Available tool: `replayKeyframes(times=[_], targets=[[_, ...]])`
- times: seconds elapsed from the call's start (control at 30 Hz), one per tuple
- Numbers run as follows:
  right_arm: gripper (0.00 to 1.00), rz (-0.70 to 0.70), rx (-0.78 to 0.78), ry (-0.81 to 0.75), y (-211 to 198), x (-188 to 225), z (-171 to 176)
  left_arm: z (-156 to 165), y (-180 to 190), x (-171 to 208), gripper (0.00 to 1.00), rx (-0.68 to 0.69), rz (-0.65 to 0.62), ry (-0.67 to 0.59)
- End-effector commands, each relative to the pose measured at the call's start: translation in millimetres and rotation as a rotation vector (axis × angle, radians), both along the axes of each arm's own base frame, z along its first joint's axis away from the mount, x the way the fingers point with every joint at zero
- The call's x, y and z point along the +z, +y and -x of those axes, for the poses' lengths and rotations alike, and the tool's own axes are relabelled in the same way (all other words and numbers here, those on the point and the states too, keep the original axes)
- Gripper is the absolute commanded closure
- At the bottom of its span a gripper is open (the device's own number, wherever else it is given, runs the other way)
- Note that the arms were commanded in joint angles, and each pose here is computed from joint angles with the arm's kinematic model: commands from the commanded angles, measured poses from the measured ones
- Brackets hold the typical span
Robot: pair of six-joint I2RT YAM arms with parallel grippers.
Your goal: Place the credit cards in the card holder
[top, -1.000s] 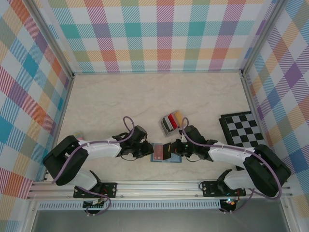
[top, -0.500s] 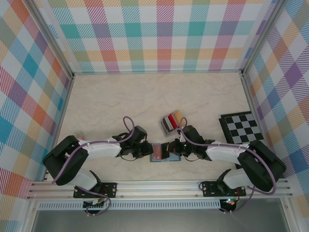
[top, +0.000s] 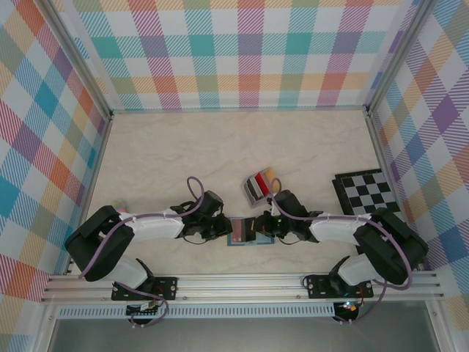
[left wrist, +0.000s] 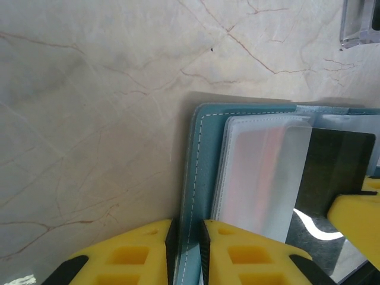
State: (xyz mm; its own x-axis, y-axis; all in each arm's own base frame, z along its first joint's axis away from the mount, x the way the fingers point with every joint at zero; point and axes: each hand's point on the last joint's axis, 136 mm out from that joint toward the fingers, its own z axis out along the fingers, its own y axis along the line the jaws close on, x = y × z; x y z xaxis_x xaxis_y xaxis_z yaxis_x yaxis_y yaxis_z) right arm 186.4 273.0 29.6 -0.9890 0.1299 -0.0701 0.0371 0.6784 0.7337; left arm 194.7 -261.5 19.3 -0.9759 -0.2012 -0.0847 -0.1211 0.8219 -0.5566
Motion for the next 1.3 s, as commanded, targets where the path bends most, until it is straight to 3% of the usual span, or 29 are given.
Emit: replayKeyframes(times=[0.0, 0.2, 0.37, 0.47, 0.6, 0.73, 1.0, 1.17, 1.27], targets=[[0.89, -0.006, 0.071, 0.005, 11.4, 1.1, 7.7, 6.1, -0.5, -7.6, 0.80, -0.015, -0.019, 0.014], [0.82, 0.072, 0.082, -0.002, 4.4, 0.4, 6.9, 6.4, 1.1, -8.3, 0.80, -0.014, -0.028, 0.013], [0.70, 0.173, 0.068, -0.005, -11.9, -2.7, 7.3, 7.3, 2.9, -9.0, 0.80, -0.014, -0.030, 0.013], [0.71, 0.182, 0.074, -0.005, -11.7, -2.7, 6.7, 7.5, 1.9, -9.5, 0.80, -0.018, -0.028, 0.014], [0.83, 0.174, 0.090, 0.008, -5.2, -5.5, 5.6, 6.7, 0.4, -8.8, 0.80, -0.020, -0.023, 0.013], [0.87, 0.144, 0.137, 0.007, 9.5, -2.3, 6.2, 6.5, -1.0, -7.5, 0.80, -0.022, -0.016, 0.010], [0.85, 0.125, 0.187, 0.020, 31.2, -2.2, 8.6, 5.9, -0.6, -6.4, 0.80, -0.020, -0.017, 0.008], [0.82, 0.138, 0.172, 0.012, 28.7, 0.7, 7.0, 6.3, 2.5, -5.8, 0.80, -0.014, -0.024, 0.002], [0.77, 0.215, 0.143, -0.009, 13.7, 5.2, 4.7, 5.9, 6.8, -4.0, 0.80, -0.004, -0.040, -0.007]])
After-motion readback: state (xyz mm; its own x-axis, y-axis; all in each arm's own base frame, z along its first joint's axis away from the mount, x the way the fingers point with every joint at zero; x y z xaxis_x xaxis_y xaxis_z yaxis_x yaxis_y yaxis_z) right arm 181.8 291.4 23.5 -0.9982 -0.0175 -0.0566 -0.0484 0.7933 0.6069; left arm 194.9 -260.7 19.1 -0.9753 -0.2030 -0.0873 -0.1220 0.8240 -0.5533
